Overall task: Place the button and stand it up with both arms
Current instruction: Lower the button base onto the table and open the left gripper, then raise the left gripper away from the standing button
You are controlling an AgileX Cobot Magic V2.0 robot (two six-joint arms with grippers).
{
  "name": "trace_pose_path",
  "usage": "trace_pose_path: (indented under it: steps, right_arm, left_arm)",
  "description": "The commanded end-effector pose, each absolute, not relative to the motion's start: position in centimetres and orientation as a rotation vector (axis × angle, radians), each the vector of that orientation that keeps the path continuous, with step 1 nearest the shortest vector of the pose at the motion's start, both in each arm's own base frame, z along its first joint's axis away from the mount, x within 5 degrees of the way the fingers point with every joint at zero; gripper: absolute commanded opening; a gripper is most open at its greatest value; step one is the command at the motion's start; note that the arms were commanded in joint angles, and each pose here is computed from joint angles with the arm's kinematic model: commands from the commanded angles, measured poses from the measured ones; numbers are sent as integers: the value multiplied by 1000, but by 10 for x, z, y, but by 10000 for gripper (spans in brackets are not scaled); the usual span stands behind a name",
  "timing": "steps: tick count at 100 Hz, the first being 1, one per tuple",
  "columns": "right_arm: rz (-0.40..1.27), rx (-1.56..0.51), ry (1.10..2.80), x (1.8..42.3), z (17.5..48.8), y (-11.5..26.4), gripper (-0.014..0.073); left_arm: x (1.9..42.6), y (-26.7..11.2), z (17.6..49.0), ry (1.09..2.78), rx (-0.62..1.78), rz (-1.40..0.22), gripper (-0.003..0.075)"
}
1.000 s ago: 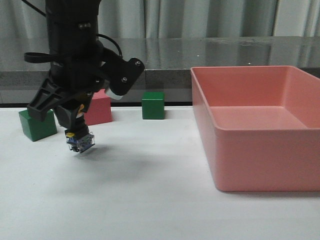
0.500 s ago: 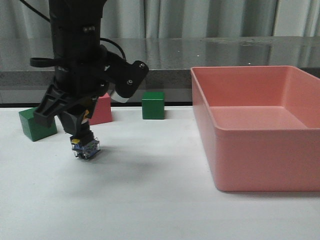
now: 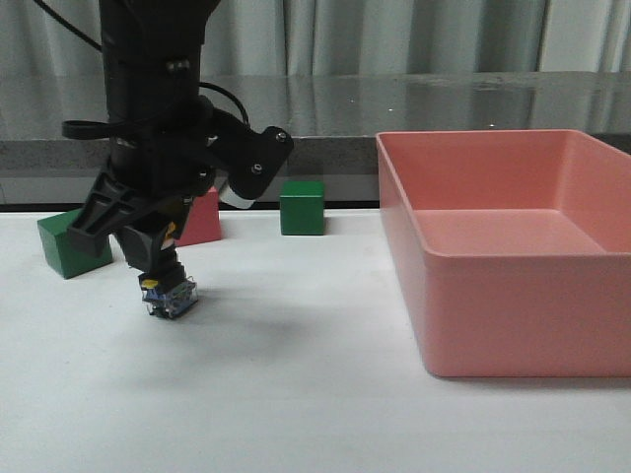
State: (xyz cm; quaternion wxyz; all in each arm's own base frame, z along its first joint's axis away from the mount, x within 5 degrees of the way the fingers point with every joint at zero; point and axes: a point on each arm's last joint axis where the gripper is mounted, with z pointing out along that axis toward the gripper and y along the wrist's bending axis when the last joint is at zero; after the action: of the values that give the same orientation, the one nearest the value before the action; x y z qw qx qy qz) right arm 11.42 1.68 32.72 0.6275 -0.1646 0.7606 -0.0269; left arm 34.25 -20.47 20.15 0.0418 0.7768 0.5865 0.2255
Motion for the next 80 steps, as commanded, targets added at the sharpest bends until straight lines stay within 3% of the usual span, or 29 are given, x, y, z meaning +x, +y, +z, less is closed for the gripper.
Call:
trace_pose_path:
  steps: [1,8,15,45,52,59,74,80]
  right_arm:
    - [-81,-326,1651,115,343,14,-62]
    - [-81,-326,1651,115,343,14,-62]
    - [-81,-326,1650,115,343,14,-62]
    - [-81,-325,1649,115,343,14,-62]
    - [-81,-325,1649,115,343,14,-62]
    - [-82,-325,1648,115,343,14,-62]
    - [-82,-325,1648,115,343,14,-62]
    - [-82,-325,1648,115,343,14,-62]
  left_arm:
    - [342,-207,229,1757,2296,721,328]
    - [342,-207,229,1761,2298,721,461]
    - [341,-205,229,1773,2312,739,536]
    - [330,-188,260,1838,2281,793,540]
    - [327,-176,274,1931,2186,811,482]
    - [327,-162,287,2089,1954,827,353]
    - [325,-123,315,2348,1496,832,-24]
    - [321,-107,323,2435,1369,763,-20]
